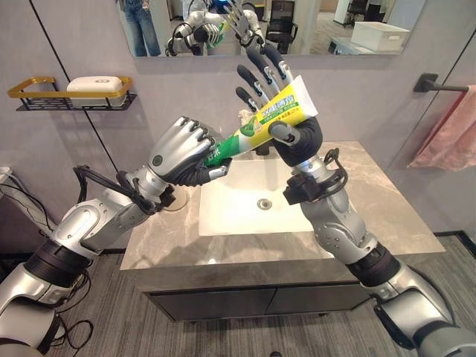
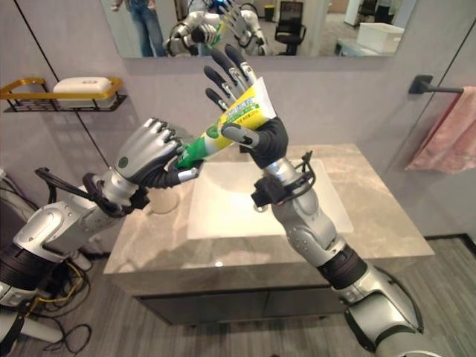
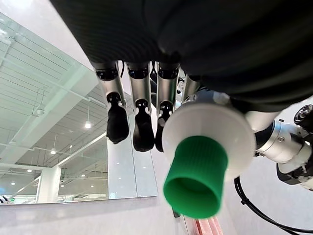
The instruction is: Put brush and paste in cup on sink, flatten towel.
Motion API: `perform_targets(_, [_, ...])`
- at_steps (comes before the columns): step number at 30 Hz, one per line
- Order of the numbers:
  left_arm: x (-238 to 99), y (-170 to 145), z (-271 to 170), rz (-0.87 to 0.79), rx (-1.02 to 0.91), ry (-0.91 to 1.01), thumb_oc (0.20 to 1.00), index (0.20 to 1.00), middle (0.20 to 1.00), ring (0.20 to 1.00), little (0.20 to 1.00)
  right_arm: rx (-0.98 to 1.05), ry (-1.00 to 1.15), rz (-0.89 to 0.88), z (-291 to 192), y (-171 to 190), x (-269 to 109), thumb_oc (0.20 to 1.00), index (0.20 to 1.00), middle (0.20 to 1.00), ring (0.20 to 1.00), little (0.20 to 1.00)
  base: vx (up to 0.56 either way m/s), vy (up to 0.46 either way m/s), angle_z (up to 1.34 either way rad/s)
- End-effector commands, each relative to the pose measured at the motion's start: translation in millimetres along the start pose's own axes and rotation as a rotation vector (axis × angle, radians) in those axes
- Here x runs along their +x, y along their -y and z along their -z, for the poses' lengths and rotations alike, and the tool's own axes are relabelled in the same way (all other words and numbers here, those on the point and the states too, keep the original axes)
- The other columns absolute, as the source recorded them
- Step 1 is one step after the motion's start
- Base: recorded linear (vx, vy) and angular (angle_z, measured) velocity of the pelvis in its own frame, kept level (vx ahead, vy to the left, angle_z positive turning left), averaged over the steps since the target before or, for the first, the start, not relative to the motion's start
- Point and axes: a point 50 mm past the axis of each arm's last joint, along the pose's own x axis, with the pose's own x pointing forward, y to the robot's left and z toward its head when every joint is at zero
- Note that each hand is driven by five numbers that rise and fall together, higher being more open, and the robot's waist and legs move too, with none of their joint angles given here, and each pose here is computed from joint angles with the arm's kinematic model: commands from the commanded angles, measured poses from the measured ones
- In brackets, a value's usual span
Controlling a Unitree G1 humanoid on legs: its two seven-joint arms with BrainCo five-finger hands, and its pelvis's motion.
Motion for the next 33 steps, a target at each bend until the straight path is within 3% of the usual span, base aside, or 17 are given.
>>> perform_targets(1, [35,-28,10,-0.181,0.047,-0.003,0.200,0.200,0.200,0.200,0.200,0.025,0.082,-0.045,-12,-10,6,1.000,1.000,1.000,1.000,1.000,0.00,0.000,0.00])
perform_targets(21, [35,-31,4,-0.270,0.079,0.006,0.200,0.200,0.200,0.200,0.200,-0.035,0.091,0.106,-7,2,-1,1.000,1.000,1.000,1.000,1.000,0.00,0.001,-0.03])
perform_targets(33, [32,-29,0,-0.265,0.061,0.021,0.200,0.200,0.200,0.200,0.200,-0.052,0.090,0.110,-6,1,2,1.000,1.000,1.000,1.000,1.000,0.00,0.000,0.00])
